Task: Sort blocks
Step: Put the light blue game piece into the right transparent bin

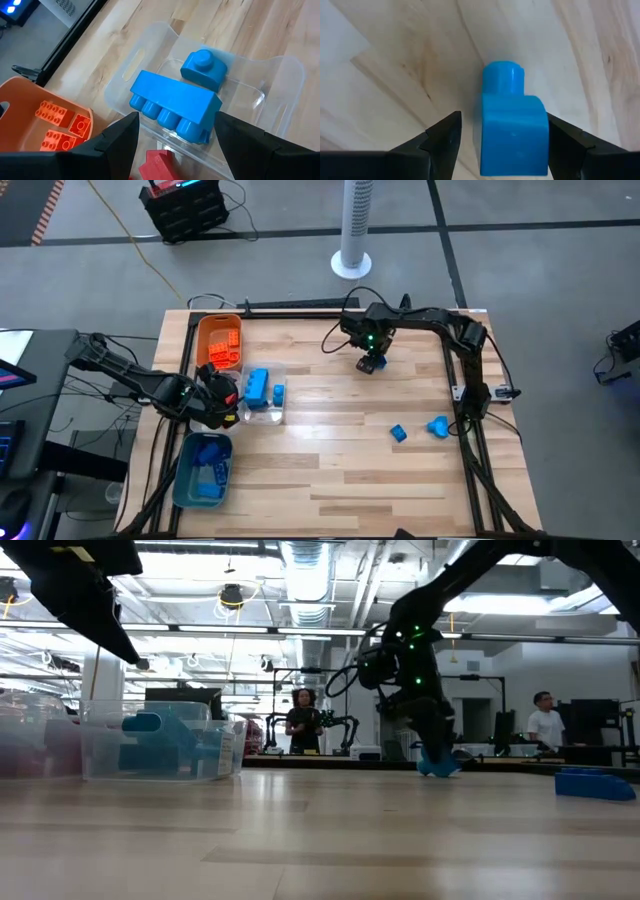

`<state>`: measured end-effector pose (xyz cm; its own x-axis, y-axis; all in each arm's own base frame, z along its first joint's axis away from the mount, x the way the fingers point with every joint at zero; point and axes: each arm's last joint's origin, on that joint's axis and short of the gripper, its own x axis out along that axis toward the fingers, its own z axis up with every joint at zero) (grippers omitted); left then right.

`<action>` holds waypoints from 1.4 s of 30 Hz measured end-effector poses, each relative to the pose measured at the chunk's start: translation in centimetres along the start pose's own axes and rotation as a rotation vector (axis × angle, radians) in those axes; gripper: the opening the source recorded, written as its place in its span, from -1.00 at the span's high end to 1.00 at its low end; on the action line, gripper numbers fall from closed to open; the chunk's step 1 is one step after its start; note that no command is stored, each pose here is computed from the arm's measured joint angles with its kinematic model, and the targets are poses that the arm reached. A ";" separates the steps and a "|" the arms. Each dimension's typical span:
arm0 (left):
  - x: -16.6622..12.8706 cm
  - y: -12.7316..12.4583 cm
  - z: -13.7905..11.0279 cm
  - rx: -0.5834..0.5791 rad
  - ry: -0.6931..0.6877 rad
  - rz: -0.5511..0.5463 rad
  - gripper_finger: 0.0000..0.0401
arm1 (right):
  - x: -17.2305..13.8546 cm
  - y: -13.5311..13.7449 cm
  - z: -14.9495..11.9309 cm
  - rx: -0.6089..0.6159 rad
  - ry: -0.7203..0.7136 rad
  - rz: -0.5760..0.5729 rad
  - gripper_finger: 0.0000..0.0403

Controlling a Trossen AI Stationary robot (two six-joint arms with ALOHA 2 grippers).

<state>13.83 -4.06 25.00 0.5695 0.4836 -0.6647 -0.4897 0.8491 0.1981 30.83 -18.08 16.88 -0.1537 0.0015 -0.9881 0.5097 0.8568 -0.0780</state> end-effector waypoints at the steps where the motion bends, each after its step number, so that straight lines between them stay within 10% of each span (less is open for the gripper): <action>1: 0.0 0.0 0.0 -0.001 0.000 0.000 -0.27 | 0.1 0.0 0.1 -0.001 -0.008 0.000 -0.32; 18: 0.0 0.0 0.0 0.018 0.000 0.000 -0.27 | -0.1 0.5 0.5 -0.060 -0.066 -0.007 0.42; 42: 0.0 -0.3 0.6 0.026 -0.072 0.013 -0.27 | -11.3 20.8 0.5 -0.536 -1.228 0.346 0.37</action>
<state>14.35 -4.16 25.39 0.6100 0.5075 -0.6086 -0.4801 0.8477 0.2257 43.55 -0.49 26.33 0.8918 0.0418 -0.4505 -0.0587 0.9980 -0.0235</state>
